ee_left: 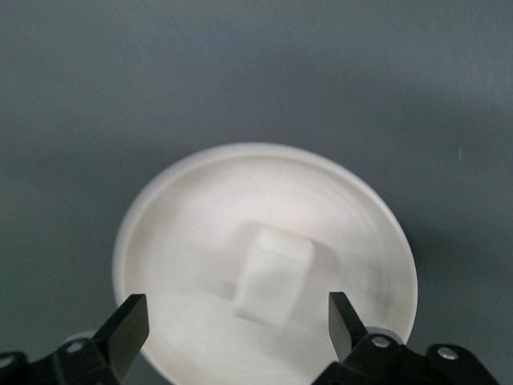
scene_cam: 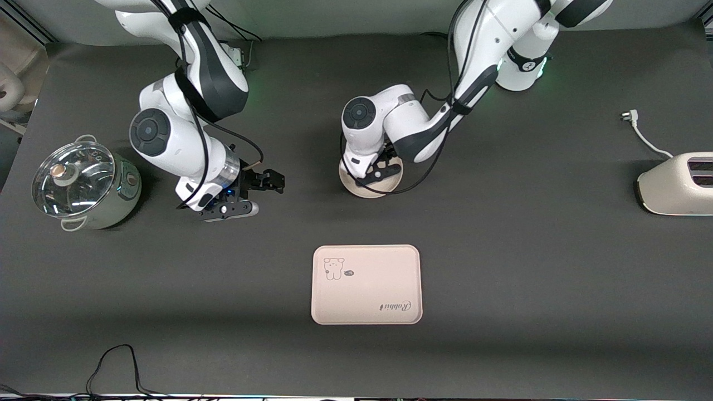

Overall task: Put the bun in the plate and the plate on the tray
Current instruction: 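Open the left gripper to drop the bun onto the plate, then withdraw the left gripper while the right gripper reaches the plate rim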

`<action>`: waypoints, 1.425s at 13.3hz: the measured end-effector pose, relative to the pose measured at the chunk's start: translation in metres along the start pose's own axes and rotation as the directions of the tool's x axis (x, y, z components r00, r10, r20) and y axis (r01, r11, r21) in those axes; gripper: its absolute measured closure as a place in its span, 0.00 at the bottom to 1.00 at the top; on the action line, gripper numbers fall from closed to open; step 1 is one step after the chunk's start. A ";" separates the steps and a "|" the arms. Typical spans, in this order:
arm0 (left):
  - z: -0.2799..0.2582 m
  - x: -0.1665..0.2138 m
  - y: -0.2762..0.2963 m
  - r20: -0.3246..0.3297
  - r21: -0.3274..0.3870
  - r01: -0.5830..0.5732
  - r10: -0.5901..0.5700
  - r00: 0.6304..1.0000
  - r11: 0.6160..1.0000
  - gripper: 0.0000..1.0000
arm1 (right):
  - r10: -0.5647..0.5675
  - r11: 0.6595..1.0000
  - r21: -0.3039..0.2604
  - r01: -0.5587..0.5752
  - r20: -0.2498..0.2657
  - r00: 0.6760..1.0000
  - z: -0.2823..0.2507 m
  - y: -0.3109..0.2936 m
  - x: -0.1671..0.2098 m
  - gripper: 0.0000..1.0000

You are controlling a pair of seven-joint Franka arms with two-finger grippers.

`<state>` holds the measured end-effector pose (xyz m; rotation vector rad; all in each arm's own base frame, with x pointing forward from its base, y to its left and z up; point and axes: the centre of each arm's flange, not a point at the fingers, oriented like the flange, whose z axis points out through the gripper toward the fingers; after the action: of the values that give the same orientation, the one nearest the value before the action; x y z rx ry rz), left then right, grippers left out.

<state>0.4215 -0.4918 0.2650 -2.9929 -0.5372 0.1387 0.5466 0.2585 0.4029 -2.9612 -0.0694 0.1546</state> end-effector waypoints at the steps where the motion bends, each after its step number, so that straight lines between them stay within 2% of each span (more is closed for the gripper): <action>1: -0.025 0.021 -0.011 -0.017 0.004 0.009 -0.009 1.000 1.000 0.00 | 0.002 1.000 -0.003 -0.002 0.002 1.000 0.006 0.001 0.000 0.00; 3: -0.093 0.081 -0.053 -0.050 0.001 0.005 -0.005 0.999 1.000 0.00 | 0.004 1.000 -0.009 -0.004 0.003 1.000 0.017 0.001 0.002 0.00; 5: -0.154 0.150 -0.120 -0.076 0.004 -0.027 0.027 0.997 1.000 0.00 | -0.001 1.000 -0.012 0.001 0.006 1.000 0.029 -0.017 -0.004 0.00; 7: -0.194 0.213 -0.197 -0.092 -0.023 -0.021 0.018 0.996 1.000 0.00 | 0.007 1.000 -0.011 -0.008 -0.027 1.000 0.049 -0.060 -0.017 0.00; 9: -0.215 0.255 -0.262 -0.109 -0.038 -0.024 0.020 0.994 0.999 0.00 | -0.004 1.000 -0.022 0.003 -0.047 0.999 0.088 -0.105 -0.035 0.00; 13: -0.225 0.296 -0.350 -0.073 -0.059 -0.084 0.079 0.994 0.995 0.00 | -0.020 0.996 -0.091 0.020 0.002 1.000 0.169 -0.142 -0.063 0.01; 16: -0.239 0.297 -0.378 -0.067 -0.054 -0.077 0.073 0.995 0.996 0.00 | -0.022 0.993 -0.116 0.023 0.010 1.000 0.199 -0.143 -0.066 0.04; 18: -0.254 0.290 -0.393 -0.072 -0.052 -0.093 0.089 0.993 0.994 0.00 | -0.044 0.992 -0.117 0.042 -0.012 0.999 0.214 -0.145 -0.078 0.05; 19: -0.259 0.289 -0.403 -0.075 -0.052 -0.107 0.103 0.992 0.993 0.00 | -0.063 0.992 -0.112 0.058 -0.041 0.997 0.228 -0.145 -0.090 0.05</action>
<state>0.5811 -0.0348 0.5456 -3.0669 -0.3824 0.0231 0.4270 0.4349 0.2144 -3.0677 -0.1676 0.0788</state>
